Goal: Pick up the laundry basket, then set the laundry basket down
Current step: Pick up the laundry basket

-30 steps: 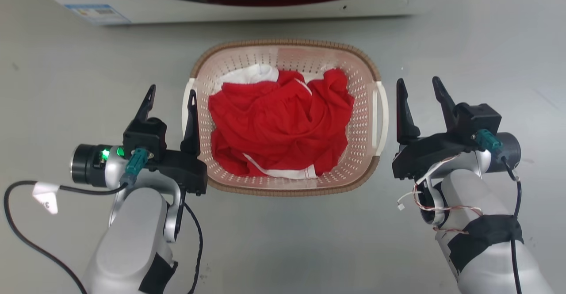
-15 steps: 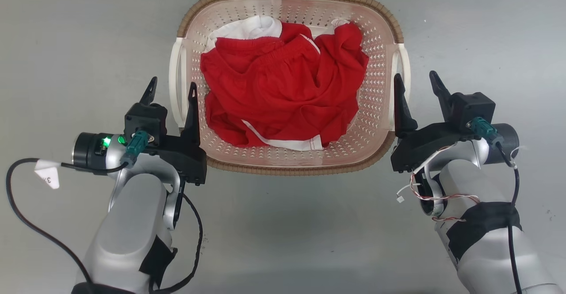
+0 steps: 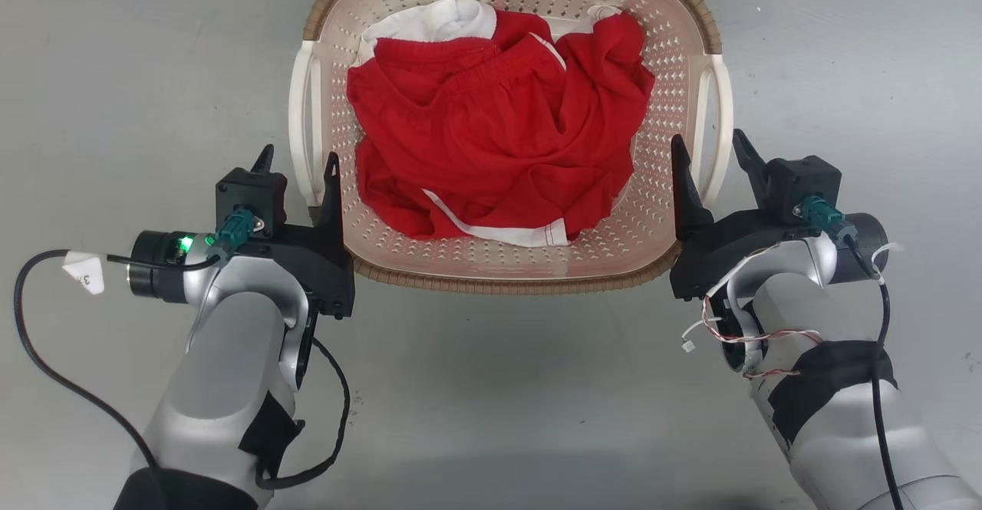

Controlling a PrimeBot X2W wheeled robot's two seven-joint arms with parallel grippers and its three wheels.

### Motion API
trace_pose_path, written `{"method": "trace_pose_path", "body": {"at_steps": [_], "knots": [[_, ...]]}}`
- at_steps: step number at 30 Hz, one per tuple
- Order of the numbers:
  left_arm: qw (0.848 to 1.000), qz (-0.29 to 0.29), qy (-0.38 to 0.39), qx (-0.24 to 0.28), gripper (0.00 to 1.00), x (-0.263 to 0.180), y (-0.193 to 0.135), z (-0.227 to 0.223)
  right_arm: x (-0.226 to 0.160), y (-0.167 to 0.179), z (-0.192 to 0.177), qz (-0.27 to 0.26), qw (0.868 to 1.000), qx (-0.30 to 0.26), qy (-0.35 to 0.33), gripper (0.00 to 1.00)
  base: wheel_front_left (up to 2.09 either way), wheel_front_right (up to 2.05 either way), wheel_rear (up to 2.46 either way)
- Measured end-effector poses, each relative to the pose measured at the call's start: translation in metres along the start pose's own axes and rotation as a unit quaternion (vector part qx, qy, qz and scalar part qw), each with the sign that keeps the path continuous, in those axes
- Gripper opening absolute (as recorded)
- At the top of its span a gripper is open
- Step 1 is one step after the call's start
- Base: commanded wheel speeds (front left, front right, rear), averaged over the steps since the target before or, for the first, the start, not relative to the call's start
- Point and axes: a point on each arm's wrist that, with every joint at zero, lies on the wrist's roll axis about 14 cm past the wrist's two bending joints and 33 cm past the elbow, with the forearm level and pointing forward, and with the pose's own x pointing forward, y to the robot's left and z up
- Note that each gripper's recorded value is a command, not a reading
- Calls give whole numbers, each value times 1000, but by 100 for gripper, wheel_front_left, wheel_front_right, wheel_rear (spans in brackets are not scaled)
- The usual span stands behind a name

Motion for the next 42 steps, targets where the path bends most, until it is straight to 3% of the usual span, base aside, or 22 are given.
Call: {"method": "trace_pose_path", "body": {"at_steps": [24, 31, 32, 33, 34, 35, 36, 37, 39, 41, 42], "knots": [[999, -2, 43, 4, 100, 11, 6, -7, 12, 24, -19, 31, 998, -8, 61, 100, 0, 0, 0], [999, -22, 39, 13, 98, 18, -3, 1, 16, 24, -18, 33, 997, -10, 69, 88, 0, 0, 0], [999, -24, 39, 10, 95, 18, -5, 0, 16, 24, -18, 34, 997, -10, 69, 87, 0, 0, 0], [999, -27, 40, 10, 82, 19, -7, -1, 16, 24, -19, 35, 997, -12, 71, 82, 0, 0, 0], [999, -27, 40, 10, 62, 19, -7, -1, 16, 24, -19, 35, 997, -12, 71, 73, 0, 0, 0], [999, -30, 43, 11, 48, 19, -9, -2, 16, 24, -19, 35, 997, -13, 73, 64, 0, 0, 0], [998, -33, 46, 11, 39, 19, -11, -3, 16, 24, -19, 36, 996, -14, 74, 64, 0, 0, 0], [998, -36, 47, 11, 30, 19, -13, -4, 16, 24, -19, 37, 996, -14, 76, 45, 0, 0, 0], [998, -34, 49, 13, 0, 20, -11, -5, 16, 21, -20, 31, 996, -16, 79, 28, 0, 0, 0], [998, -35, 50, 10, 0, 21, -11, -6, 15, 17, -22, 28, 996, -17, 84, 2, 0, 0, 0], [998, -35, 50, 6, 0, 21, -12, -5, 15, 17, -22, 26, 996, -15, 85, 0, 0, 0, 0]]}}
